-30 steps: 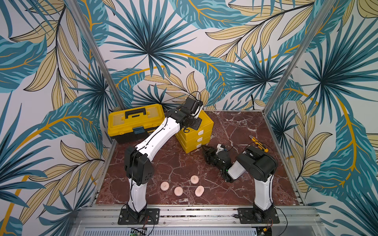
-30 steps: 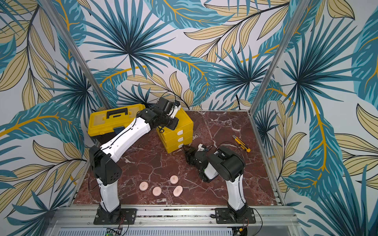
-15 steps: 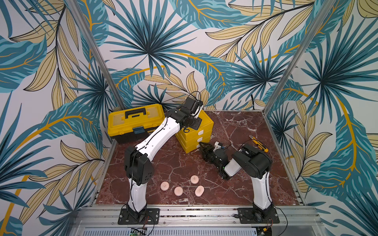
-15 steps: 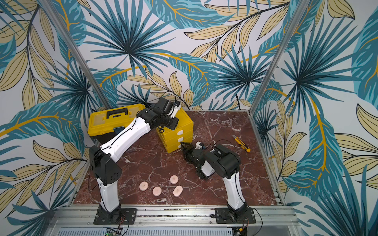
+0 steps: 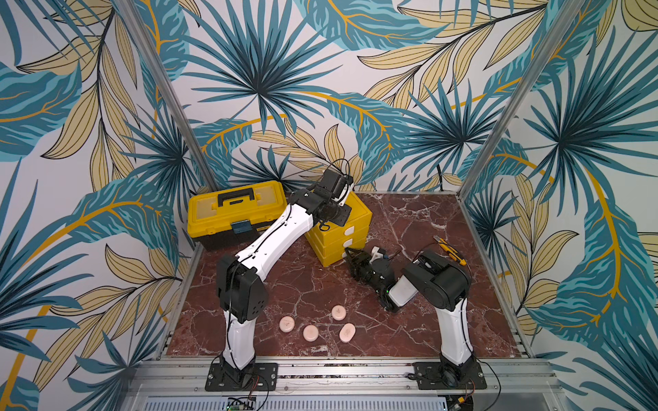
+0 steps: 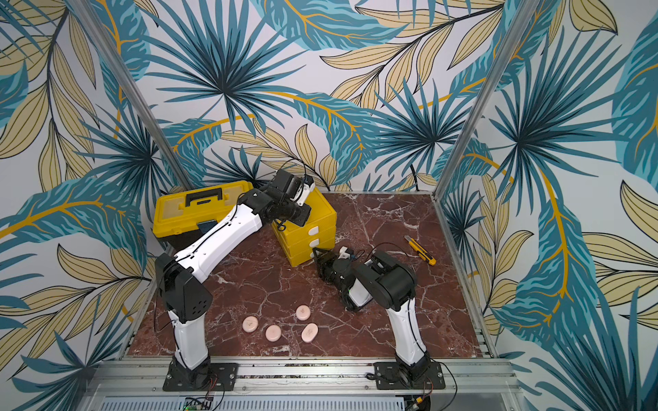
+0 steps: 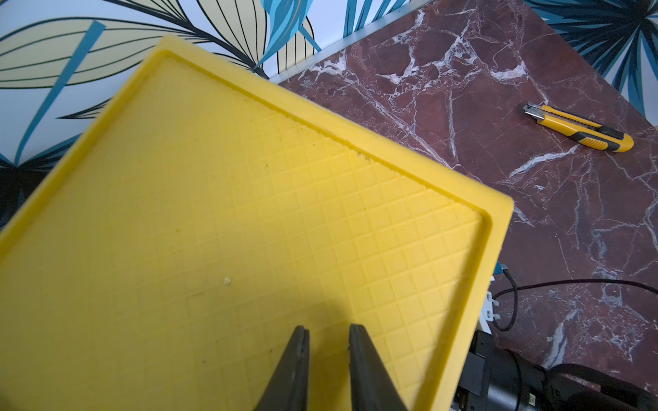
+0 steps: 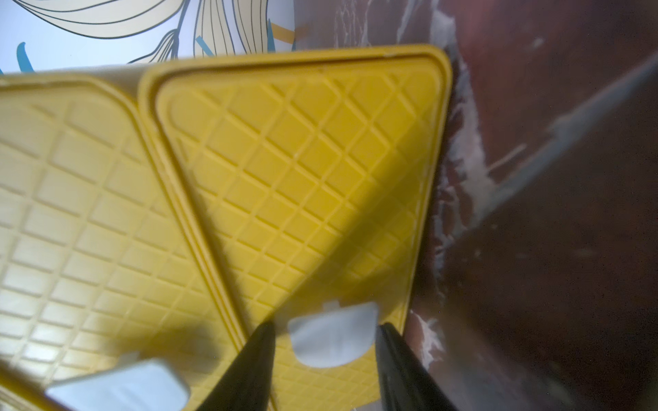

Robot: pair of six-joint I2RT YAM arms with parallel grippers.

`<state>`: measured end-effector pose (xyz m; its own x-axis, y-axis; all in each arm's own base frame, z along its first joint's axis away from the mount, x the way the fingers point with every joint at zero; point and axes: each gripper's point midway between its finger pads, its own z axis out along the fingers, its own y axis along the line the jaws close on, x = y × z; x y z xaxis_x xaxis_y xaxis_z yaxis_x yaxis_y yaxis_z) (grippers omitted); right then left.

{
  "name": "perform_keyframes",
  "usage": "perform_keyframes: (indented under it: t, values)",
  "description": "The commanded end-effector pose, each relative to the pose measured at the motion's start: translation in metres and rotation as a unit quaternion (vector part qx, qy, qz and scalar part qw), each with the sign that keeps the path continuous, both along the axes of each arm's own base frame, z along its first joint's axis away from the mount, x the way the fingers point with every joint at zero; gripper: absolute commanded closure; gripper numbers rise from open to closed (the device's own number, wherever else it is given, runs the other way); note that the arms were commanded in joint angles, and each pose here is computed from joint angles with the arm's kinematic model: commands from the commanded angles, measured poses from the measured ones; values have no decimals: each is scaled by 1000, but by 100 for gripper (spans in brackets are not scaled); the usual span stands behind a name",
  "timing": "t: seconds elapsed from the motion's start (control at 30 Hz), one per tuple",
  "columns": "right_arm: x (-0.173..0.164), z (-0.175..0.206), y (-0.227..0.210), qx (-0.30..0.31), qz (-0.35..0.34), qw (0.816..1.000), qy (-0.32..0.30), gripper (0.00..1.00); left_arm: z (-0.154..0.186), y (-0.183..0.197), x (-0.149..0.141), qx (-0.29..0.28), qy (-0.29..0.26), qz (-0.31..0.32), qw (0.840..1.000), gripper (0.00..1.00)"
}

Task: Put the bluetooth earphones in the drawer according to color
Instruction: Open the drawer in the storage box.

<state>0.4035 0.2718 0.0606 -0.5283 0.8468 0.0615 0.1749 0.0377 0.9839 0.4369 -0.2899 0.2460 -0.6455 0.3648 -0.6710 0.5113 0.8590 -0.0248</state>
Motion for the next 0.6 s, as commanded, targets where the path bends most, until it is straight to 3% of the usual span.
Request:
perform_keyframes:
  t: [0.0, 0.23, 0.57]
  values:
    - [2, -9, 1, -9, -6, 1000, 5, 54, -64, 10, -18, 50, 92, -4, 994, 76]
    - [-5, -13, -5, -17, -10, 1000, 14, 66, -65, 11, -18, 52, 92, -3, 994, 76]
    - [-52, -29, -18, -43, 9, 997, 59, 71, -64, 10, -18, 51, 91, -3, 994, 76]
